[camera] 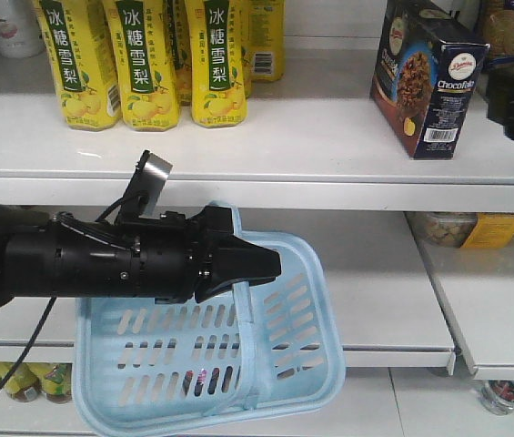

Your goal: Left arm holds basket, right arm returns cookies

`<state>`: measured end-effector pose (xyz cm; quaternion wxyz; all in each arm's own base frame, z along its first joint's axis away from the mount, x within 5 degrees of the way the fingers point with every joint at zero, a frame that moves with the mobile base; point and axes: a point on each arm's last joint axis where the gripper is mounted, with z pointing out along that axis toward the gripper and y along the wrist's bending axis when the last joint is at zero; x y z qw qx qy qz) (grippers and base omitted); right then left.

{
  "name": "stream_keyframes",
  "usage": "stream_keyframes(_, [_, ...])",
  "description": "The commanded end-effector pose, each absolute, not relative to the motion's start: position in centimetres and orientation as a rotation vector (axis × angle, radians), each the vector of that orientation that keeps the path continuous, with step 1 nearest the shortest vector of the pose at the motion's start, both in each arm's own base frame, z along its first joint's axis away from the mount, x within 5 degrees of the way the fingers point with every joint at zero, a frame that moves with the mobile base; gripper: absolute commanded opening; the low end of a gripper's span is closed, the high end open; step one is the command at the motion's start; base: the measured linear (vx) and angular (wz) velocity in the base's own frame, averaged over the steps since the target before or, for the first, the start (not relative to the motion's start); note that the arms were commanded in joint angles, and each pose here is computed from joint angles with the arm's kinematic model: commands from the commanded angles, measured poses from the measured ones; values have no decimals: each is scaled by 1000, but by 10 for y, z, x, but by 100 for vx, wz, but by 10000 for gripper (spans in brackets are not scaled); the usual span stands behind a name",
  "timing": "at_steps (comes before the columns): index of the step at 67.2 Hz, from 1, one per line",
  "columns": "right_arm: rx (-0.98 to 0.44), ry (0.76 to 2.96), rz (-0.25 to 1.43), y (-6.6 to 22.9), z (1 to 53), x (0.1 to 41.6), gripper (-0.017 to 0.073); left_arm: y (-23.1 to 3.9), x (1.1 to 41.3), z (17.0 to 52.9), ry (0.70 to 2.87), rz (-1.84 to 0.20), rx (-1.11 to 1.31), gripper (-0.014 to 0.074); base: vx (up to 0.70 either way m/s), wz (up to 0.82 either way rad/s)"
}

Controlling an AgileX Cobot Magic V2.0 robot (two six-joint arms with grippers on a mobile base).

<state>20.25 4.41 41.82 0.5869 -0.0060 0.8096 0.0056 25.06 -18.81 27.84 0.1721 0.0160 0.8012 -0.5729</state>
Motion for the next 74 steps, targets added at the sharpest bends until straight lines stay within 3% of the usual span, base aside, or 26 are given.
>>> stream_keyframes(1, [-42,1798,-17,36,439,184,556,-186,252,311,2106,-1719,-14,-3,0,0])
stream_keyframes(17, [-19,1755,-58,18,446,146,556,-186,252,311,2106,-1719,-14,-3,0,0])
stream_keyframes(44, [-25,1739,-27,-4,351,79,556,-186,252,311,2106,-1719,-14,-3,0,0])
stream_keyframes(57, [25,1672,68,-15,313,43,556,-186,252,311,2106,-1719,-14,-3,0,0])
stream_keyframes(74, [-30,1657,59,-13,266,41,556,-186,252,311,2106,-1719,-14,-3,0,0])
